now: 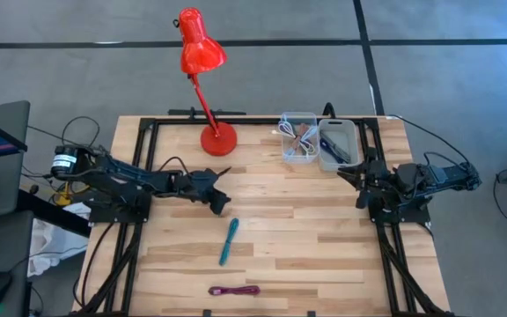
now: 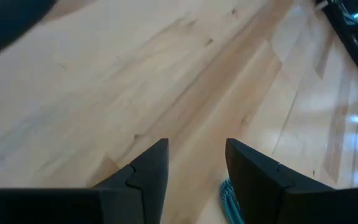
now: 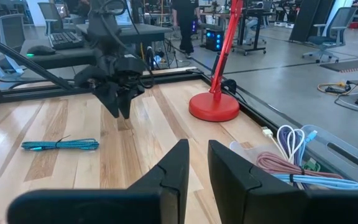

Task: Pick & Place USB Port
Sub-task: Put the black and blue charger cable into the gray bin

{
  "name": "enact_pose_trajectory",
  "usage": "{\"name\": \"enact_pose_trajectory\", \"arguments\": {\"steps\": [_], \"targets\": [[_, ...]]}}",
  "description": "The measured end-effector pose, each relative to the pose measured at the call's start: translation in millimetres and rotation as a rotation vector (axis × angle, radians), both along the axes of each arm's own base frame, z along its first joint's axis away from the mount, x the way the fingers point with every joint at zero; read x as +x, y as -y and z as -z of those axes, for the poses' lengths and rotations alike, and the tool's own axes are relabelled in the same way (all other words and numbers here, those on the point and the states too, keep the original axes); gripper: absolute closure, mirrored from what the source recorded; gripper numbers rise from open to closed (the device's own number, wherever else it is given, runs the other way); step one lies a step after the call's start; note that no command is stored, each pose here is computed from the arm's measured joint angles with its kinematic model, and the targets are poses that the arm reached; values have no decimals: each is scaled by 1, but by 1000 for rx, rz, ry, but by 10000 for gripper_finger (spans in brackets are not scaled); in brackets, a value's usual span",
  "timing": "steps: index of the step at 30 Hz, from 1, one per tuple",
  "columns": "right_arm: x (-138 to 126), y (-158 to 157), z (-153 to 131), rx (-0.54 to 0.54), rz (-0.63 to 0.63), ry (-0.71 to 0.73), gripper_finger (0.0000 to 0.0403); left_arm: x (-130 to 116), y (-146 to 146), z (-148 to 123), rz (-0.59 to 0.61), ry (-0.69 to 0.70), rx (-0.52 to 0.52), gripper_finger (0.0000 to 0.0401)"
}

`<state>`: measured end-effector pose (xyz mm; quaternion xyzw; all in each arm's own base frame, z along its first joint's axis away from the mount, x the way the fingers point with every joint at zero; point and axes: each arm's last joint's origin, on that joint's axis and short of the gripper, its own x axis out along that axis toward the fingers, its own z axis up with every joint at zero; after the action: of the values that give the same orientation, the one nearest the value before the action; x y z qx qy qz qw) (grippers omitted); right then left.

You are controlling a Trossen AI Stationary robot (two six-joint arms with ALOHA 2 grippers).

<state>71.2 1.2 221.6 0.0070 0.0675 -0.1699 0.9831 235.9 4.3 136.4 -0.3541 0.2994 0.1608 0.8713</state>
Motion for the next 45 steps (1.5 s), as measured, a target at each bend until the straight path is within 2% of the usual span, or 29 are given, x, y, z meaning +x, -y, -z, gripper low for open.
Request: {"name": "enact_pose_trajectory", "arguments": {"steps": [7, 11, 17, 22, 27, 31, 36, 45], "targets": [[0, 0, 0, 0, 0, 0, 349, 0, -3, -1, -3, 9, -7, 250], [0, 0, 0, 0, 0, 0, 349, 1, 1, -1, 61, 10, -65, 253], [0, 0, 0, 0, 0, 0, 349, 0, 24, -1, 135, 3, -155, 254], [0, 0, 0, 0, 0, 0, 349, -2, 41, -1, 83, 6, -134, 254], [0, 0, 0, 0, 0, 0, 349, -3, 53, 8, 61, -32, -163, 254], [0, 0, 0, 0, 0, 0, 349, -1, 57, 23, 41, -82, -184, 254], [0, 0, 0, 0, 0, 0, 349, 8, 60, 30, 51, -22, -210, 254], [0, 0, 0, 0, 0, 0, 349, 11, 61, 35, 66, -20, -227, 254]]}}
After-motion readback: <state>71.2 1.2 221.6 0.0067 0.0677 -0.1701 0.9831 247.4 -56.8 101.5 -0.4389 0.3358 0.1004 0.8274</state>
